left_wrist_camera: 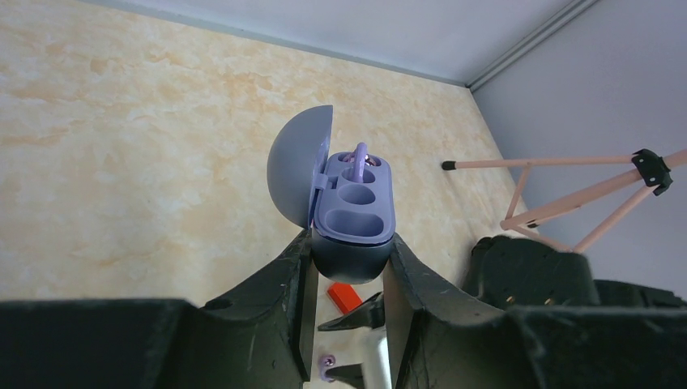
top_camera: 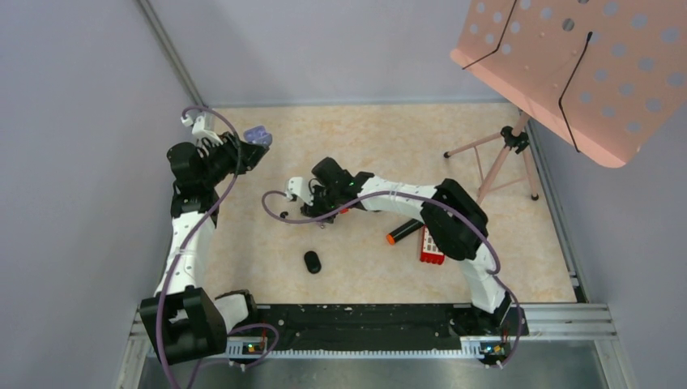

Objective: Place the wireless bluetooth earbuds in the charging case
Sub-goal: Move the earbud to the center of the board, then pick up the earbud from the center of the board.

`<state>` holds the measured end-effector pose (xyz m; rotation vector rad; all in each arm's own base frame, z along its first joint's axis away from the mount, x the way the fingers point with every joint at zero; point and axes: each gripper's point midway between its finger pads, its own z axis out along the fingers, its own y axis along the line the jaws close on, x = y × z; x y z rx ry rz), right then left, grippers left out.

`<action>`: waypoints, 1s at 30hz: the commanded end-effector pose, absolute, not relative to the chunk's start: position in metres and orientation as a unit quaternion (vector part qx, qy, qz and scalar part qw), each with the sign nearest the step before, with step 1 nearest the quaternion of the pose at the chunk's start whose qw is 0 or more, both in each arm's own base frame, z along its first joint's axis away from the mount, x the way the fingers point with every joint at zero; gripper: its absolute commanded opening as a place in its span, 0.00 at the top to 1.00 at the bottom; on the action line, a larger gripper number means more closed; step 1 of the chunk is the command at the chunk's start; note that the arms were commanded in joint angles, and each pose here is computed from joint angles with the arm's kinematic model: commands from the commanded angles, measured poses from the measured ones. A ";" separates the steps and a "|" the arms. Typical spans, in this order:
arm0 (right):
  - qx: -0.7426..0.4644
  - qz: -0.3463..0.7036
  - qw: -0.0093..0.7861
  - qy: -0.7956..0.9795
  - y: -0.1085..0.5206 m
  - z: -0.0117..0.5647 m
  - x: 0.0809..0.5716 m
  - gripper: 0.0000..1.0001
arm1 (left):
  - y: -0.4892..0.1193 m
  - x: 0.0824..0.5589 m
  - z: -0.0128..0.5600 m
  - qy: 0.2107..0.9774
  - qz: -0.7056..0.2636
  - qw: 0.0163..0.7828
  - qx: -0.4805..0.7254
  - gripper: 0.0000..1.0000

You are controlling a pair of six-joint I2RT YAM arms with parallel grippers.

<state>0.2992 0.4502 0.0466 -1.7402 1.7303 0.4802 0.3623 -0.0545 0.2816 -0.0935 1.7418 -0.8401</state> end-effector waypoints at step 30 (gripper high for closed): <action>-0.299 0.249 0.163 0.907 0.380 0.058 0.288 0.78 | -0.056 0.357 0.295 0.730 -0.358 0.582 -0.017 1.00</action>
